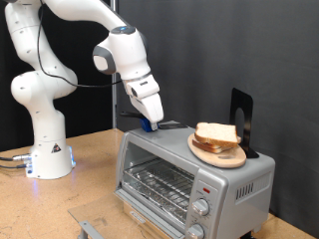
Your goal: Make a piece of toast with the oven
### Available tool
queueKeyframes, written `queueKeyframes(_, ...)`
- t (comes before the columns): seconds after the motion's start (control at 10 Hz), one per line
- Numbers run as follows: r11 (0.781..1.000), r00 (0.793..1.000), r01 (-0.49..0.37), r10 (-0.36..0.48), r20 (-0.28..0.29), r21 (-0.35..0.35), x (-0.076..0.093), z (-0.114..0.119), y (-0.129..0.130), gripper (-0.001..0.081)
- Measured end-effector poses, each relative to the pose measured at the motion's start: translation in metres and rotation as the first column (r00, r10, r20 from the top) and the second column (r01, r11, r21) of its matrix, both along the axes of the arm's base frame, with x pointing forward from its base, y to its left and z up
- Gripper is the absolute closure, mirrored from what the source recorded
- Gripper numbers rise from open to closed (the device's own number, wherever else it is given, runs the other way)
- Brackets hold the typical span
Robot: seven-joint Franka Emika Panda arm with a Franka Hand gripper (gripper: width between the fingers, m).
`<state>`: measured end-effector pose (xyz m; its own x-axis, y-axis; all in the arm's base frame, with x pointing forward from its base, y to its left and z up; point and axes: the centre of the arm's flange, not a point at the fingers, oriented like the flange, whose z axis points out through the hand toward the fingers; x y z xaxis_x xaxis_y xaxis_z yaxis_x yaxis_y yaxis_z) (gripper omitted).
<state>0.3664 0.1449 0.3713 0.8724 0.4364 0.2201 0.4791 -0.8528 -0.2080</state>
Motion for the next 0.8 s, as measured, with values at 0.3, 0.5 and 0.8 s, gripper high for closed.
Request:
queueKeyframes(0.3, 1.000, 1.000, 0.006, -0.006, -0.002, 0.000, -0.0004, 0.0001, 0.0009, 0.0447)
queueKeyframes(0.5, 1.000, 1.000, 0.030, -0.030, -0.010, 0.001, -0.0015, 0.0007, 0.0033, 0.0447)
queueKeyframes(0.8, 0.997, 0.997, 0.071, -0.071, -0.013, 0.002, -0.0023, 0.0025, 0.0060, 0.0446)
